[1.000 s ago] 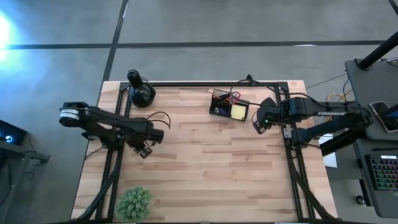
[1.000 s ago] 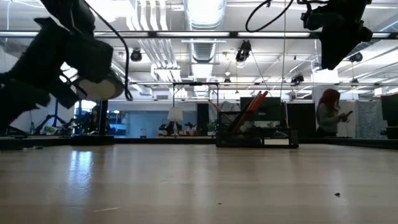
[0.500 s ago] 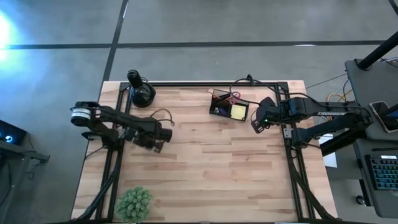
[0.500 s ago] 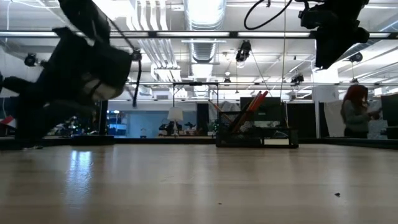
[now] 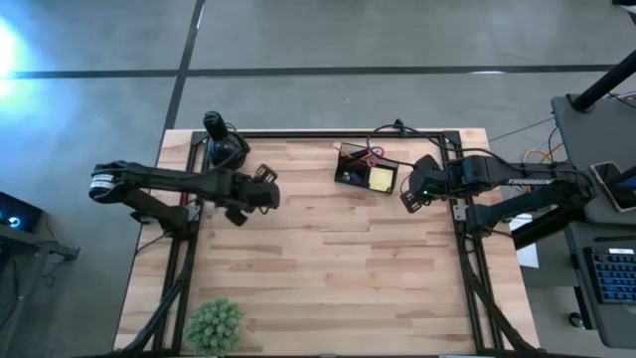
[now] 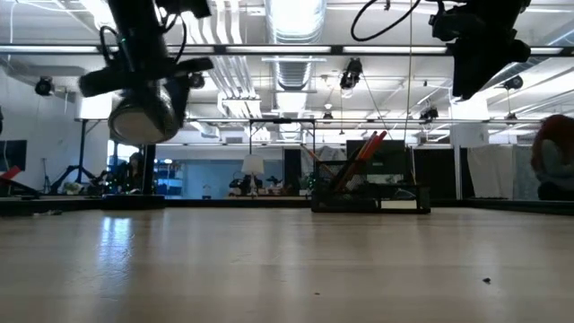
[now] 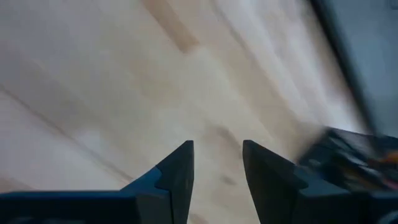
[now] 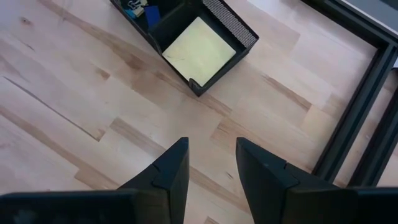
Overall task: Pick and place office supplies into organizer
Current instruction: Put the pink binder clip into the desk organizer
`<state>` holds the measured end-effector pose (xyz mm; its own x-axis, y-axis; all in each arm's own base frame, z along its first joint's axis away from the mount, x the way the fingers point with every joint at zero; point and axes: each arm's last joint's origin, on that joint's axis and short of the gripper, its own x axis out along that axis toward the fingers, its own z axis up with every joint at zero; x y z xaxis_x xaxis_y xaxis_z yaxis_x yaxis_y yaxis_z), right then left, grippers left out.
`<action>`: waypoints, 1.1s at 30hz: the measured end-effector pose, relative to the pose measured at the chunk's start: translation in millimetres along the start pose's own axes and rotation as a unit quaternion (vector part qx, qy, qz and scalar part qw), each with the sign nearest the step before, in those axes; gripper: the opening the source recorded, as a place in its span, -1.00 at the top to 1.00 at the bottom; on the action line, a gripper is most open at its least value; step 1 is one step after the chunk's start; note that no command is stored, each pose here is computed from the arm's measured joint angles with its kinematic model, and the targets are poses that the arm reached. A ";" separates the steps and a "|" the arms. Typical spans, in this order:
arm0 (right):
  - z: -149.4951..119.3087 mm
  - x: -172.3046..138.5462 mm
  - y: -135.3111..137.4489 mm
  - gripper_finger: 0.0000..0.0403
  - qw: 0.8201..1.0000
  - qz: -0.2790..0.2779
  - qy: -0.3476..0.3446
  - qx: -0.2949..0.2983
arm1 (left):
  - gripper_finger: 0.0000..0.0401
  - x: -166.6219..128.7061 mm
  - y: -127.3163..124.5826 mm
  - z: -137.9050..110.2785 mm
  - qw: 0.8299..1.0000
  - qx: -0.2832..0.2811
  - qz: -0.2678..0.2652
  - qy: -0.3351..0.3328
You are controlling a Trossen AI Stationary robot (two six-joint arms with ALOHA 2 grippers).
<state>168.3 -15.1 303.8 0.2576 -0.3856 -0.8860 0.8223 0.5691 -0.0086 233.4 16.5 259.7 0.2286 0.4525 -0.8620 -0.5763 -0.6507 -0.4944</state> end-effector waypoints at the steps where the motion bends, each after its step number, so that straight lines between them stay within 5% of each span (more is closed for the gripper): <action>1: 0.1 0.0 0.1 0.39 1.000 0.000 0.000 0.000 | 0.39 -1.7 -3.4 -1.8 1.000 -0.008 -0.015 0.007; 6: 0.2 0.0 0.3 0.39 1.000 0.001 -0.001 0.000 | 0.39 -1.0 -7.8 -8.7 0.998 -0.023 -0.028 0.042; 15: 0.4 0.0 0.4 0.39 1.000 0.002 -0.002 0.000 | 0.39 17.4 1.5 -6.7 0.990 -0.090 0.079 0.080; 22: 1.3 0.0 1.6 0.39 1.000 0.008 -0.007 0.003 | 0.39 34.9 1.1 3.8 0.935 -0.229 0.243 0.122; 28: 7.5 3.1 -3.7 0.39 1.000 -0.002 -0.009 0.027 | 0.39 45.6 -8.4 17.3 0.886 -0.305 0.315 0.152; 33: 10.4 4.6 -6.5 0.39 0.999 -0.009 -0.010 0.038 | 0.39 54.2 -0.2 26.4 0.862 -0.361 0.340 0.102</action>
<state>169.3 -28.2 304.6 0.2527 -0.4097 -0.8765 0.8625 0.5059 0.0121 225.2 57.3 216.0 0.2059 -0.2510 -0.9458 -0.0085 -0.9670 0.2548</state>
